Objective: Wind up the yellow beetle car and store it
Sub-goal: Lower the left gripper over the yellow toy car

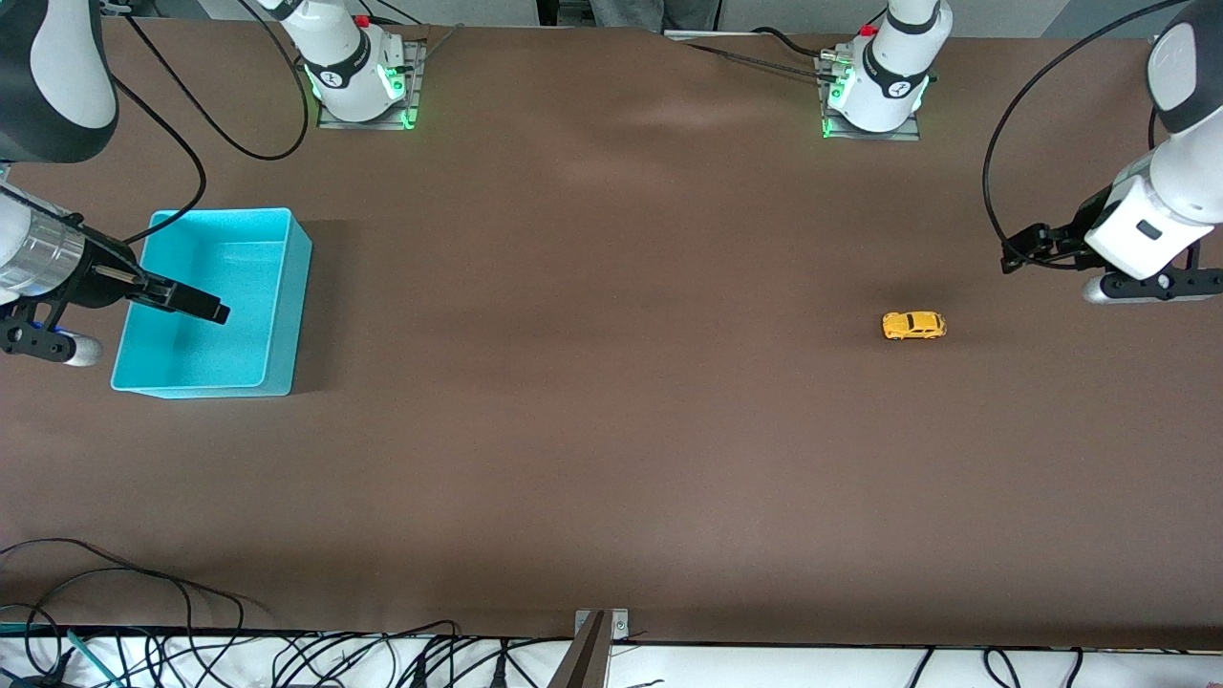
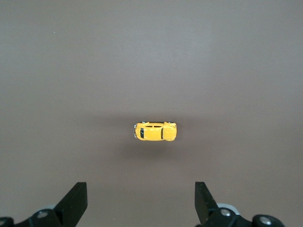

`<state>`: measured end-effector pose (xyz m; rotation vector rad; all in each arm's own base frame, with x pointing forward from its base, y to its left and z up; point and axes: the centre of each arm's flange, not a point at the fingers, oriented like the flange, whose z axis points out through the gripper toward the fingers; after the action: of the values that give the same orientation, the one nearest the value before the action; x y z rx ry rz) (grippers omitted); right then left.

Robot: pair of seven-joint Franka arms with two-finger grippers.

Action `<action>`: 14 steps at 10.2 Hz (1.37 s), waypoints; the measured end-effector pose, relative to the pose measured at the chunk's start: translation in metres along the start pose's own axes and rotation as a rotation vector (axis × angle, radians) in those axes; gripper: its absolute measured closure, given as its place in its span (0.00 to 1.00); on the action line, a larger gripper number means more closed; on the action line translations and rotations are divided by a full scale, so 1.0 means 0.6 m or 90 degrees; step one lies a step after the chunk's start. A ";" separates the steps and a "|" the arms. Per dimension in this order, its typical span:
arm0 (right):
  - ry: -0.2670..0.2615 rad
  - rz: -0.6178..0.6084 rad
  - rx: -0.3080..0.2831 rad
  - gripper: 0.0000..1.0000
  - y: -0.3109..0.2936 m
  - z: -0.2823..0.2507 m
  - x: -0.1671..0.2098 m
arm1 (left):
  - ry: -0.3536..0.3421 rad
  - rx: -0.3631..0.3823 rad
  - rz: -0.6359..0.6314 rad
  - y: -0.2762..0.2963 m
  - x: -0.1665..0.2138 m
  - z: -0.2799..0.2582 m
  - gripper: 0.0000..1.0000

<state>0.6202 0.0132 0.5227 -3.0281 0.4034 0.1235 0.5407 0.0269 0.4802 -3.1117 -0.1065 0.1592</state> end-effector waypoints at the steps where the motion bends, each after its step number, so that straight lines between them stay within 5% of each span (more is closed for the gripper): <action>1: 0.000 0.000 0.000 0.00 0.000 0.000 0.000 | -0.005 0.000 -0.001 -0.001 -0.003 0.037 0.00; 8: 0.000 -0.003 0.000 0.00 -0.004 0.001 -0.001 | 0.057 -0.005 0.008 -0.016 -0.028 0.207 0.00; 14: -0.027 0.003 -0.008 0.00 -0.002 0.027 0.002 | 0.052 0.007 0.321 -0.013 -0.057 0.320 0.00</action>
<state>0.6203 0.0155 0.5064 -3.0303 0.4087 0.1917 0.4866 0.0360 0.2928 -3.0562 0.6772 0.0379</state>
